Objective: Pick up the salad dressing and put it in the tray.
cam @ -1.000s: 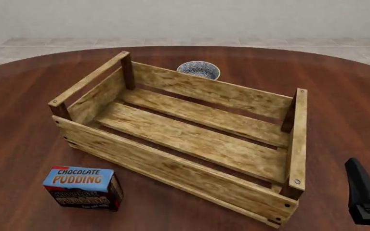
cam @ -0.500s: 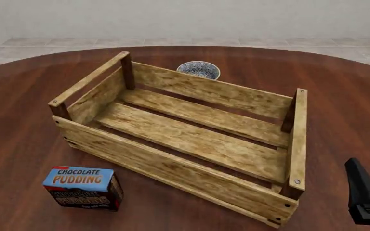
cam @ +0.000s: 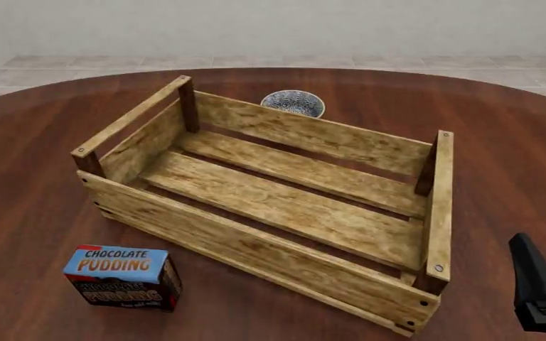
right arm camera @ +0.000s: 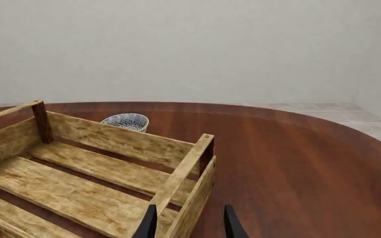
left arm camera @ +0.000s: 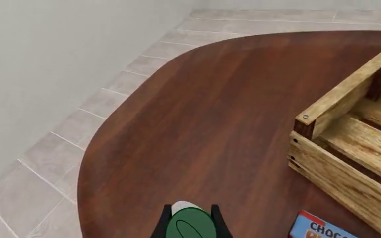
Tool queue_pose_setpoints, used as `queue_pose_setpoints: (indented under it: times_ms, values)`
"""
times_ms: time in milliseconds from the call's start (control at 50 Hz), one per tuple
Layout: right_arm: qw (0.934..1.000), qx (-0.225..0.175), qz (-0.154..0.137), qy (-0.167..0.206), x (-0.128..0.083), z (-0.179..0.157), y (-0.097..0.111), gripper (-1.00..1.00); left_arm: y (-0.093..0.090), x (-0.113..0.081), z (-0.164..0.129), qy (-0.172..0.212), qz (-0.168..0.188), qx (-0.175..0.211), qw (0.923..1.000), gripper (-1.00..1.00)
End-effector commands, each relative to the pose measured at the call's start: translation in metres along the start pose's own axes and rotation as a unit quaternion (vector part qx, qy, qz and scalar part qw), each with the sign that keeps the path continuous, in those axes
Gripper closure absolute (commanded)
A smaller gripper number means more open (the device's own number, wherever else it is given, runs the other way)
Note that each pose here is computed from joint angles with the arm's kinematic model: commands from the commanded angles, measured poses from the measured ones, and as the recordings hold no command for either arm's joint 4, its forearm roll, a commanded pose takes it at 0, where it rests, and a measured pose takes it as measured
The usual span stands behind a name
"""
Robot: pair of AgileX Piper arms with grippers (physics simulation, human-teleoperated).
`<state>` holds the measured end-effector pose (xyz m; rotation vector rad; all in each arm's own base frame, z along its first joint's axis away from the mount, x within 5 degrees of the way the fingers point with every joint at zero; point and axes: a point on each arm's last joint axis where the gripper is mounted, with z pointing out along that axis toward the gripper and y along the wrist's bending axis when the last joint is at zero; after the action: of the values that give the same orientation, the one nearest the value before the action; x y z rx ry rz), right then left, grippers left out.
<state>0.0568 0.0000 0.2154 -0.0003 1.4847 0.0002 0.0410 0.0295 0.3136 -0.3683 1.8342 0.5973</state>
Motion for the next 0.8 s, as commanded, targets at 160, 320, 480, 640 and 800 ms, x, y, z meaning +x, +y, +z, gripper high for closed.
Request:
queue_pose_setpoints:
  times_ms: [160, 320, 480, 640, 800]
  values:
    - [1.0, 0.0, 0.0, 0.0, 0.0, 0.0, 0.0, -1.0, 0.006, -0.035, -0.023, -0.057, 0.008, 0.019, 0.9981, 1.0]
    - [1.0, 0.0, 0.0, 0.0, 0.0, 0.0, 0.0, -1.0, 0.007, -0.047, -0.035, -0.076, 0.014, 0.044, 0.996, 1.0]
    - [1.0, 0.0, 0.0, 0.0, 0.0, 0.0, 0.0, -1.0, 0.009, -0.059, -0.043, -0.097, 0.033, 0.068, 0.9924, 1.0]
    - [1.0, 0.0, 0.0, 0.0, 0.0, 0.0, 0.0, -1.0, 0.01, -0.07, -0.044, -0.107, 0.038, 0.086, 0.9898, 1.0]
    - [1.0, 0.0, 0.0, 0.0, 0.0, 0.0, 0.0, -1.0, 0.012, -0.085, -0.047, -0.124, 0.05, 0.107, 0.9852, 1.0]
